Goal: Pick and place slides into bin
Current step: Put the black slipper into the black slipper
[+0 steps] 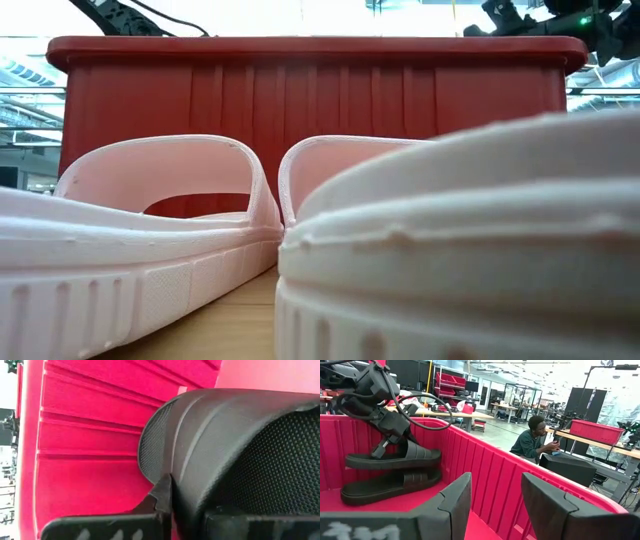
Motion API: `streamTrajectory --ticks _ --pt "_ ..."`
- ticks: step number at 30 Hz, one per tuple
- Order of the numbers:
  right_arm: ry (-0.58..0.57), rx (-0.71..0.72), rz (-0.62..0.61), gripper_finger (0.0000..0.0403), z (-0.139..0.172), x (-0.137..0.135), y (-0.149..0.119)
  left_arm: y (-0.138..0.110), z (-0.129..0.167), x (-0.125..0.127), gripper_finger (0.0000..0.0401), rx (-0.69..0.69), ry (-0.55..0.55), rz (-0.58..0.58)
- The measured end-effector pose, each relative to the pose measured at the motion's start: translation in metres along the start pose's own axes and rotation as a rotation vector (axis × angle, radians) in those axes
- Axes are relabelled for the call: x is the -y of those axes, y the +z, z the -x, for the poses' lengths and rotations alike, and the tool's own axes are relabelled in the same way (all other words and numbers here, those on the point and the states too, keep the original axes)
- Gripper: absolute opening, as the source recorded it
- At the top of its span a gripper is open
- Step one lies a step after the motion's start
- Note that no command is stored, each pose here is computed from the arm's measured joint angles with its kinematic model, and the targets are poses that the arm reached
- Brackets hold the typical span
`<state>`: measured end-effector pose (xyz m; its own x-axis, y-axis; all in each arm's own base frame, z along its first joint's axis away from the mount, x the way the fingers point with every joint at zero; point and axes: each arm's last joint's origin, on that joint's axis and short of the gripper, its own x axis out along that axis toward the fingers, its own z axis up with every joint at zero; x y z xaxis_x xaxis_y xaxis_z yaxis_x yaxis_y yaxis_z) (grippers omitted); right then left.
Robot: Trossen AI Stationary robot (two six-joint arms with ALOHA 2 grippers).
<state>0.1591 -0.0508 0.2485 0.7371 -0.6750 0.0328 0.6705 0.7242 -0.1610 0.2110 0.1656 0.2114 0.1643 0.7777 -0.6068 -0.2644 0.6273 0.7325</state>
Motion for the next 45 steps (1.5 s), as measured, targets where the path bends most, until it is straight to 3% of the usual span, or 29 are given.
streamTrajectory --ticks 8,21,29,35,45 --pt "0.0 -0.001 0.003 0.0164 0.0 0.0 0.0 0.0 -0.007 0.005 0.0015 -0.016 -0.03 -0.003" --pt "0.001 -0.005 0.003 0.0164 0.0 0.0 -0.001 -0.003 -0.011 0.011 0.0067 -0.07 -0.05 -0.024" --pt "0.002 -0.011 0.006 0.0164 0.0 0.0 -0.001 -0.008 -0.009 0.016 0.0124 -0.143 -0.052 -0.068" --pt "0.004 -0.025 0.005 0.0164 0.0 0.0 -0.003 -0.004 -0.002 0.02 0.0161 -0.115 -0.04 -0.096" --pt "0.004 -0.025 0.004 0.0164 0.0 0.0 -0.003 -0.001 0.015 0.02 0.0173 -0.069 -0.04 -0.088"
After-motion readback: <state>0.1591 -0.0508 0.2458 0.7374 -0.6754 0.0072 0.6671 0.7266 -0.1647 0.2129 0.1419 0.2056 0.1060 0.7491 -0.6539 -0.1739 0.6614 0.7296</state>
